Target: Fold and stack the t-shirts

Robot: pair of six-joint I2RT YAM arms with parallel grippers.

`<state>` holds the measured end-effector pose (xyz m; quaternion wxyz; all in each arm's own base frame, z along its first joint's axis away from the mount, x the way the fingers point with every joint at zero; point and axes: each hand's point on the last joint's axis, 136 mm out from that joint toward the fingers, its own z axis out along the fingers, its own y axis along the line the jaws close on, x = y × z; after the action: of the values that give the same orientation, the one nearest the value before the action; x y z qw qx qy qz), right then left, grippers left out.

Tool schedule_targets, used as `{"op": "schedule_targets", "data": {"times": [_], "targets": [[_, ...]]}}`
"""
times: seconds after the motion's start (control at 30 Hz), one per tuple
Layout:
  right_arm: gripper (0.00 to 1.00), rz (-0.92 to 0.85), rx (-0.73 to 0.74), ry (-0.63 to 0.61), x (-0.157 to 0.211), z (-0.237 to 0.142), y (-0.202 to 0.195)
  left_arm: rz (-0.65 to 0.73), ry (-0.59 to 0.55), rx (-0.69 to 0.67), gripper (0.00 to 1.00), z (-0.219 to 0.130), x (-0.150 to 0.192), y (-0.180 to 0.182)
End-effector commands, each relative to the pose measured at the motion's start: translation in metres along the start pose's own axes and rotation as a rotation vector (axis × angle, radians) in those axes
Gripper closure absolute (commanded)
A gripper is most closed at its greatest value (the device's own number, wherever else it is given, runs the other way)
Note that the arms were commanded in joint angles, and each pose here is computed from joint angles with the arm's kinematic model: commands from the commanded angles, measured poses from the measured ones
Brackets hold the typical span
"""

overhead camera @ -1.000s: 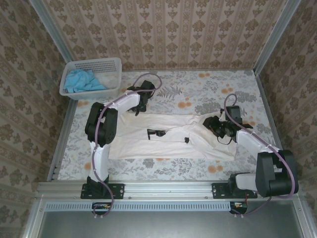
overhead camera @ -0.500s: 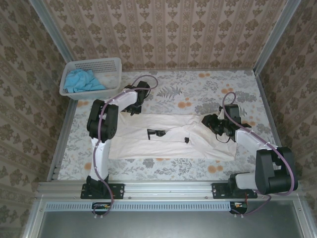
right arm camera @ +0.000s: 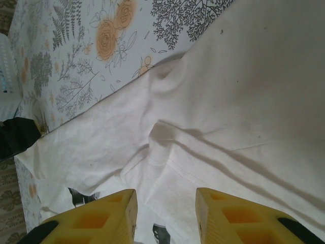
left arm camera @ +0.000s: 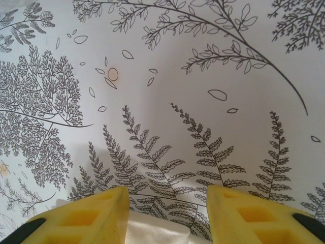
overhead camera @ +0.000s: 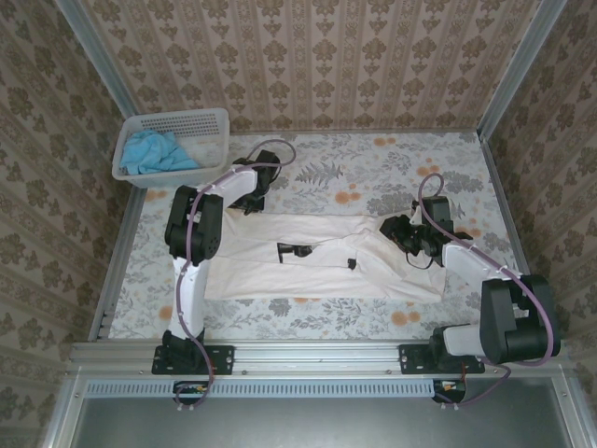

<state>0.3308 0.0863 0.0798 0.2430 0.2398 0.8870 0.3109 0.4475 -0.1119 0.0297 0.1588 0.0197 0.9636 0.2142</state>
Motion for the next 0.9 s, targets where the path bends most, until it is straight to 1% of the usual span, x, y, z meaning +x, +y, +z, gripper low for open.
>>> {"op": "schedule_targets", "data": {"times": [0.0,0.07,0.27,0.43,0.5,0.73,0.87], "targets": [[0.63,-0.009,0.002,-0.009,-0.002,0.002,-0.001,0.048,0.048,-0.053,0.56,0.01,0.013,0.009],[0.63,-0.01,0.002,-0.01,-0.002,0.002,-0.001,0.043,0.052,-0.056,0.57,0.01,0.014,0.011],[0.63,-0.009,0.005,-0.01,-0.002,0.002,-0.001,-0.004,0.041,-0.007,0.62,0.007,0.016,0.01],[0.64,-0.009,0.005,-0.011,-0.002,0.002,-0.001,-0.011,0.037,-0.001,0.71,0.006,0.016,0.011],[0.65,-0.01,0.005,-0.01,-0.002,0.002,-0.001,-0.013,0.033,-0.006,0.74,0.005,0.016,0.012],[0.66,-0.009,0.007,-0.012,-0.002,0.002,-0.002,-0.022,0.018,-0.011,0.91,0.001,0.014,0.015],[0.67,-0.009,0.008,-0.013,-0.003,0.001,-0.002,-0.026,0.01,-0.015,0.98,-0.001,0.013,0.017]]}}
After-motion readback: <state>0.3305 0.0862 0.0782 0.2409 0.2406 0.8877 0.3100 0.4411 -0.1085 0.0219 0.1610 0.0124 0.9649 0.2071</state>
